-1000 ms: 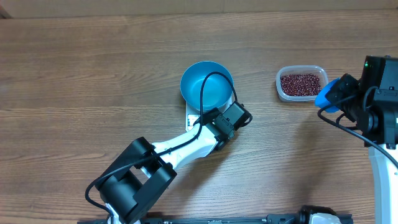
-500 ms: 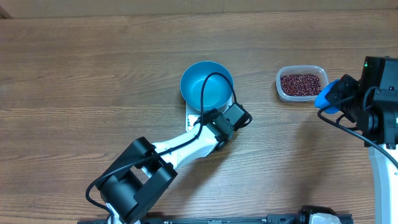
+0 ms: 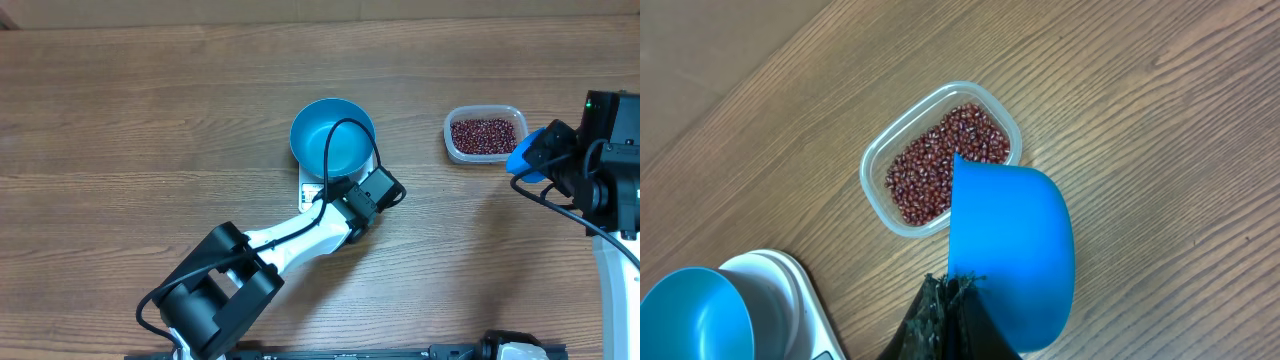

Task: Scoop item into bowl and weigh 150g on scale
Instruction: 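Lift the left gripper back from the scale buttons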

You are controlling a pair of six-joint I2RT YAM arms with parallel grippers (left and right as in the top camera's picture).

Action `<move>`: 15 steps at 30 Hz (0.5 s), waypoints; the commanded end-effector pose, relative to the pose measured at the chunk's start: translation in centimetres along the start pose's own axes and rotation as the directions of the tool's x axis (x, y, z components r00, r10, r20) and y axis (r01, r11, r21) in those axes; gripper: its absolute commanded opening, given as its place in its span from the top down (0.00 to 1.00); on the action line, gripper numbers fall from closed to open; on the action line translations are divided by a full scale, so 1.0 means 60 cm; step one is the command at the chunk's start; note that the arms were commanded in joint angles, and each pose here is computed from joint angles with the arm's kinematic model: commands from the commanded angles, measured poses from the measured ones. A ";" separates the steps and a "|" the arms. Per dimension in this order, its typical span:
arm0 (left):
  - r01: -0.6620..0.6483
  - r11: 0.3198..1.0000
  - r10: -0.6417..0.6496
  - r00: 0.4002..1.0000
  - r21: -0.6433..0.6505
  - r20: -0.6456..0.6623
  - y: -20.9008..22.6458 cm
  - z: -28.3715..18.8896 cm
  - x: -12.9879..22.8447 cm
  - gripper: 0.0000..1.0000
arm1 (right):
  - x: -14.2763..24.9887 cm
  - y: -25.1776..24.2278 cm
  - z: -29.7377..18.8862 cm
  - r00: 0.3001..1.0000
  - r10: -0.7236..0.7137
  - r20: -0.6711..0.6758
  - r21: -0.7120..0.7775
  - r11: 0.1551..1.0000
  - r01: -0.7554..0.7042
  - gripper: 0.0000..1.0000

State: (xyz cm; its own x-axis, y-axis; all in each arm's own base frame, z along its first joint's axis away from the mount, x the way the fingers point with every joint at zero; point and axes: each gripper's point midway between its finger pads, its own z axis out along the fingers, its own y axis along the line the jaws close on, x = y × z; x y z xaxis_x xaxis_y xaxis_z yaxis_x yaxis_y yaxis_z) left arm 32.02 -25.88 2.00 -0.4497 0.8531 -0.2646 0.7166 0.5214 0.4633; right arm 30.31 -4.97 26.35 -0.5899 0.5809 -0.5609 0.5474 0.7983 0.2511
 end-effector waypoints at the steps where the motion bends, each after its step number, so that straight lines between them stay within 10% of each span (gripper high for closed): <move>1: 0.000 1.000 -0.002 0.995 0.017 0.103 -0.002 -0.061 -0.033 0.96 | -0.018 0.001 -0.017 0.999 -0.001 0.046 -0.004 1.000 0.001 0.96; 9: 0.104 0.994 -0.103 0.954 0.012 0.282 0.043 -0.187 -0.072 0.94 | -0.018 0.001 -0.017 0.999 -0.001 0.046 -0.004 1.000 0.001 0.96; 15: 0.296 0.954 -0.291 0.872 0.049 0.394 0.113 -0.295 -0.055 0.00 | -0.018 0.001 -0.017 0.999 -0.001 0.046 -0.004 1.000 0.001 0.96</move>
State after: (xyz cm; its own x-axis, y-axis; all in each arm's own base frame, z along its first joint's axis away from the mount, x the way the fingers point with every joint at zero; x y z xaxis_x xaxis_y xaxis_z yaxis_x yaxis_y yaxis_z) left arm 29.28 -26.89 17.26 -0.3566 0.7199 -0.5954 0.6396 0.6527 0.4060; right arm 30.30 -4.97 26.35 -0.5902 0.5806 -0.5609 0.5474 0.7985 0.2505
